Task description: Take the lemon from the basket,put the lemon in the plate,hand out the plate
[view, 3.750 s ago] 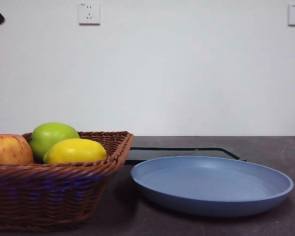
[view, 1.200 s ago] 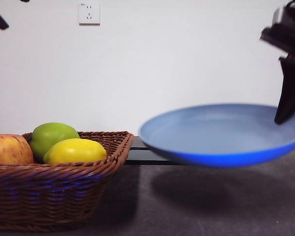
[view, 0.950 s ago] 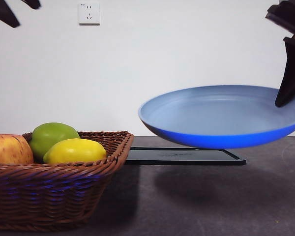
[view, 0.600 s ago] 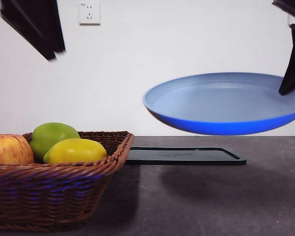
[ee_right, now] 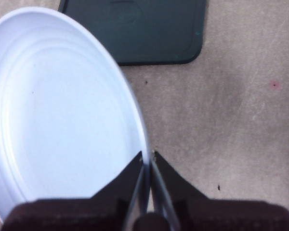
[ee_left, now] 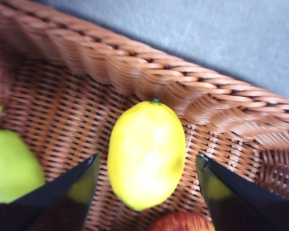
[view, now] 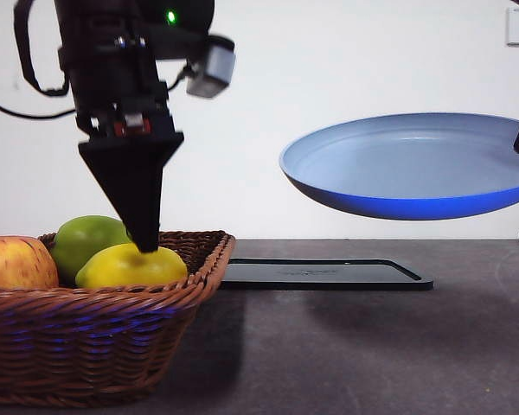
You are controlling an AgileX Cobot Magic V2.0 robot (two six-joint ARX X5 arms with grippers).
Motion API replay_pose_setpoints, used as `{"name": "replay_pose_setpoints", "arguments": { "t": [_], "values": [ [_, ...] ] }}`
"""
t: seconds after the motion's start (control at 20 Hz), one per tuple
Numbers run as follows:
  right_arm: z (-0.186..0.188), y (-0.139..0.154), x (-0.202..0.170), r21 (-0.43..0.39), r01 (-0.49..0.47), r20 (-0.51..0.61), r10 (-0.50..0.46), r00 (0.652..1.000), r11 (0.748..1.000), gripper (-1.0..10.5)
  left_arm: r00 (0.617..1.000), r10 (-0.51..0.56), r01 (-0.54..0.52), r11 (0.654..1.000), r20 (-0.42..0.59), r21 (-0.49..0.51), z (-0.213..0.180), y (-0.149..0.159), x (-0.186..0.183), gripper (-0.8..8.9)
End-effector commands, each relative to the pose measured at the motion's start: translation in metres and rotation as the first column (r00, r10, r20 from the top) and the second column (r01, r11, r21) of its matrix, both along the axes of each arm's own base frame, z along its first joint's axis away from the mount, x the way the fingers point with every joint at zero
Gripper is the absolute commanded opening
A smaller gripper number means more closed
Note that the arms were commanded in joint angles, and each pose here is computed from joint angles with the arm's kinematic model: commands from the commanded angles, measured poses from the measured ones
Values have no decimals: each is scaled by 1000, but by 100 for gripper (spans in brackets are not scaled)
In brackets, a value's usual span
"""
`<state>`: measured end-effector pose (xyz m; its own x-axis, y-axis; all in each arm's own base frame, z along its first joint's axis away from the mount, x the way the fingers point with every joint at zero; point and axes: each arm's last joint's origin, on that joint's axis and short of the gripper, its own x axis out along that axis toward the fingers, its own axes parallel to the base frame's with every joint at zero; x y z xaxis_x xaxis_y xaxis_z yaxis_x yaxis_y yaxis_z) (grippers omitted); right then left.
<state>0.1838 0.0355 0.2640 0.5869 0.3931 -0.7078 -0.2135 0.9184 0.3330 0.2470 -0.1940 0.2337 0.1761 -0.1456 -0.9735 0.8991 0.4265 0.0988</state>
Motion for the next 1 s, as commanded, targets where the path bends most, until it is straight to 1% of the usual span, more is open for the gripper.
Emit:
{"name": "replay_pose_setpoints", "arguments": {
  "t": [0.05,0.25,0.4,0.45,0.55,0.6,0.65,0.75,0.8,0.85,0.9,1.0],
  "values": [
    [3,0,2,5,-4,18,4,1000,1000,4,999,-40,40,999,-11,15,-9,-8,5,349],
    [3,0,2,5,-5,18,5,1000,1000,4,997,-44,46,998,-57,43,-29,-13,12,349],
    [3,0,2,5,-5,18,5,1000,1000,4,995,-67,70,997,-69,32,-32,-15,12,346],
    [3,0,2,5,-5,18,5,1000,1000,4,996,-67,70,997,-66,38,-32,-15,12,315],
    [3,0,2,5,-4,18,4,1000,1000,4,996,-61,65,996,-62,64,-32,-13,12,177],
    [3,0,2,5,-4,18,4,1000,1000,4,997,-56,61,994,-54,87,-32,-12,12,130],
    [3,0,2,3,-3,18,3,1000,1000,4,998,-49,53,991,-35,125,-31,-11,12,110],
    [3,0,2,0,0,20,0,1000,1000,4,999,-33,29,976,14,216,-24,-7,12,113],
    [3,0,3,-1,2,24,-2,1000,1000,4,999,-22,13,971,32,239,-16,-6,12,113],
    [4,0,3,-4,7,31,-7,999,1000,4,999,-7,-3,972,43,235,-4,-6,12,113],
    [4,0,4,-15,24,40,-23,999,1000,4,998,8,-20,978,58,205,10,-6,12,113],
    [2,-1,7,-40,50,42,-48,998,998,3,998,15,-19,998,64,60,44,-10,11,113]
  ]
}}
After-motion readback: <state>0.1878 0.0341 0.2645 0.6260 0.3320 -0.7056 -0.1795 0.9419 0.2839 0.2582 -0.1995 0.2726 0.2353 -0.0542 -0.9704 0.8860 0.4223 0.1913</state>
